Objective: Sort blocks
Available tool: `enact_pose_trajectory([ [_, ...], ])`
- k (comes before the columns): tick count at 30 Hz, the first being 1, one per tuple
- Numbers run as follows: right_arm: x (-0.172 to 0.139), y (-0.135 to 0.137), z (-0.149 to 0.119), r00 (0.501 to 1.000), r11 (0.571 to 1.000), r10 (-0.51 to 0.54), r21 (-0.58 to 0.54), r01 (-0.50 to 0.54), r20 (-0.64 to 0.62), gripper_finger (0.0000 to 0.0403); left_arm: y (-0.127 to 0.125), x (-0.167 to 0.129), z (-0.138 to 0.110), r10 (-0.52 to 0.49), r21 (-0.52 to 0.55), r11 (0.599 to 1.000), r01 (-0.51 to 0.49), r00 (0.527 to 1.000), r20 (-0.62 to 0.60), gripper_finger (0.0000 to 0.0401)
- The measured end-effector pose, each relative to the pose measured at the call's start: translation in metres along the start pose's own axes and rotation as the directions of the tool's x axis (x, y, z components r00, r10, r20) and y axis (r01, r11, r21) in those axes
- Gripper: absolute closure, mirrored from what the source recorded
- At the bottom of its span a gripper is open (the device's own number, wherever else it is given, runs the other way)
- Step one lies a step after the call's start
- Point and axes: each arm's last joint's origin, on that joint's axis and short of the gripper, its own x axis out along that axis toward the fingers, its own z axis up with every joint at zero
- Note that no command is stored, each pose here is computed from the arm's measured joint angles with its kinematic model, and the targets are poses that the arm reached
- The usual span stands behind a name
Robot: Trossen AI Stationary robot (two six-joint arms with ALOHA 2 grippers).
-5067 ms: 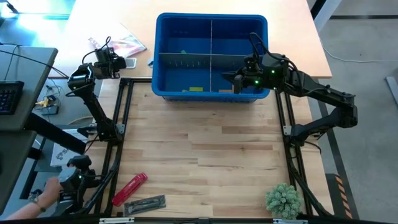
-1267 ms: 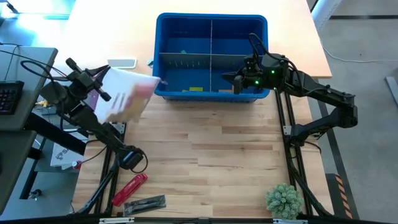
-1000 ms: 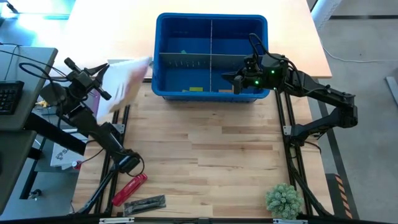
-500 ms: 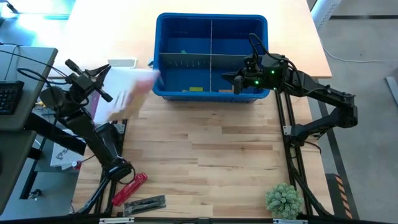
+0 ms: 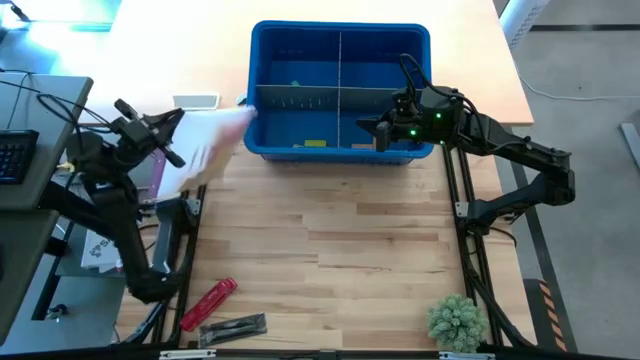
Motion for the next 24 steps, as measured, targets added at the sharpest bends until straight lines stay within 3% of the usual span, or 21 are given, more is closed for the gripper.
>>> enact_pose_trajectory([
  [7, 0.000, 0.000, 0.000, 1.000, 1.000, 0.000, 0.000, 0.000, 0.000, 0.0398, -0.006, 0.001, -0.006, -0.085, -0.007, 0.996, 0.085, 0.996, 0.002, 0.0401],
  [18, 0.000, 0.000, 0.000, 1.000, 1.000, -0.001, 0.000, 0.001, -0.003, 0.0398, -0.012, 0.001, -0.002, -0.239, -0.033, 0.969, 0.244, 0.966, 0.103, 0.0401],
  [24, 0.000, 0.000, 0.000, 1.000, 1.000, -0.002, 0.000, 0.002, -0.003, 0.0398, -0.015, 0.001, -0.001, -0.270, -0.064, 0.958, 0.280, 0.954, 0.128, 0.0401],
])
